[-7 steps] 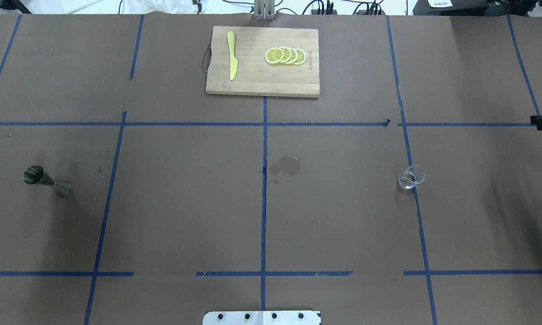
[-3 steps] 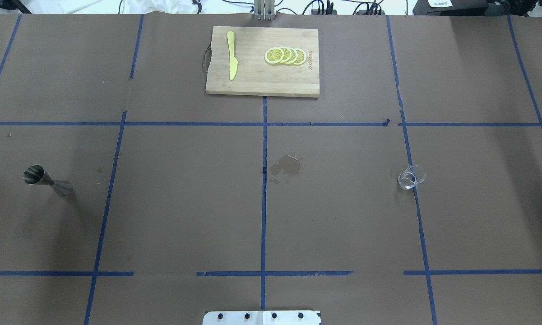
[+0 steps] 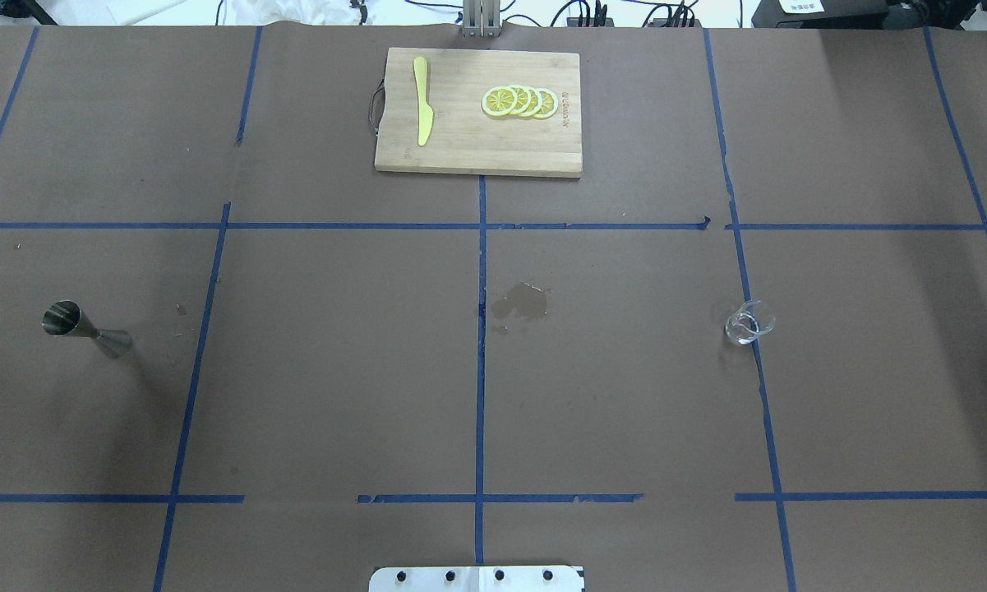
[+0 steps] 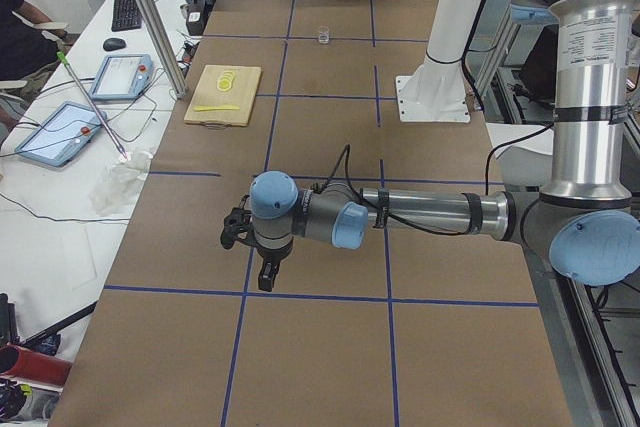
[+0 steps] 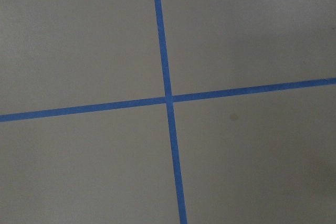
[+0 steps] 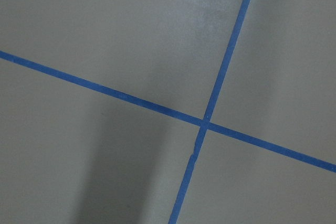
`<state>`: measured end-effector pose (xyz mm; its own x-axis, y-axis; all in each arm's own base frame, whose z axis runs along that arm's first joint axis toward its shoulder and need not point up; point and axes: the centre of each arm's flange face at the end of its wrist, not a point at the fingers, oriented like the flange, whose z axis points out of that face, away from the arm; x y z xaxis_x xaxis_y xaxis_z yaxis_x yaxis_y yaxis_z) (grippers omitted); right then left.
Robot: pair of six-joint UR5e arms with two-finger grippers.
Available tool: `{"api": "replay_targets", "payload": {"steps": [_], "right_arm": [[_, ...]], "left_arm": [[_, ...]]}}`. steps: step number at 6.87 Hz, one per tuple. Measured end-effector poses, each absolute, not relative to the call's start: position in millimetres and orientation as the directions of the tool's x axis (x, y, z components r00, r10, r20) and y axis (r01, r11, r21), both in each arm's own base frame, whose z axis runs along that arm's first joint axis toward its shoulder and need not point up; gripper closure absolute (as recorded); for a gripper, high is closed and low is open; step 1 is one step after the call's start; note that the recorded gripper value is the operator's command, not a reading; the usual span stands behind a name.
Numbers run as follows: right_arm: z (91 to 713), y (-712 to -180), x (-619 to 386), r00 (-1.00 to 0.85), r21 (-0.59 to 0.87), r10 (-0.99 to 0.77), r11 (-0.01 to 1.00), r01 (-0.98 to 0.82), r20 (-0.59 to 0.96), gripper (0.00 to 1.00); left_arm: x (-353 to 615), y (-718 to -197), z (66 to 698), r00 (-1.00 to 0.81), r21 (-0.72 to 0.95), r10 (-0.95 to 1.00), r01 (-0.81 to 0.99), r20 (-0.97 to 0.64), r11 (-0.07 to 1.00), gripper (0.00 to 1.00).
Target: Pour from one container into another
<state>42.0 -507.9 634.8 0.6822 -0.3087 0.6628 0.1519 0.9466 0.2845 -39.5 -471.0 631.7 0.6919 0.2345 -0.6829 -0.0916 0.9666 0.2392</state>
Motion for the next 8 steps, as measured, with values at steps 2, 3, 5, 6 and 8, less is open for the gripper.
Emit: {"api": "replay_targets", "payload": {"steps": [2, 3, 5, 6, 8], "right_arm": [[651, -494, 41, 0.691, 0.256, -0.291, 0.954, 0.157, 0.661, 0.00], [655, -491, 40, 0.693, 0.247, -0.283, 0.957, 0.154, 0.663, 0.00], [657, -488, 40, 0.693, 0.242, -0.278, 0.958, 0.153, 0.666, 0.00], [658, -488, 40, 0.693, 0.240, -0.277, 0.959, 0.153, 0.666, 0.00], [658, -488, 40, 0.693, 0.240, -0.276, 0.959, 0.151, 0.667, 0.00]], "left_arm": [[-40, -449, 649, 0.681, 0.293, 0.312, -0.149, -0.663, 0.945, 0.00], [-41, -449, 648, 0.678, 0.310, 0.327, -0.152, -0.659, 0.939, 0.00], [-42, -448, 645, 0.686, 0.293, 0.300, -0.131, -0.662, 0.947, 0.00], [-42, -457, 636, 0.693, 0.238, 0.235, -0.093, -0.682, 0.967, 0.00], [-41, -477, 620, 0.696, 0.145, 0.135, -0.045, -0.705, 0.988, 0.00]]}}
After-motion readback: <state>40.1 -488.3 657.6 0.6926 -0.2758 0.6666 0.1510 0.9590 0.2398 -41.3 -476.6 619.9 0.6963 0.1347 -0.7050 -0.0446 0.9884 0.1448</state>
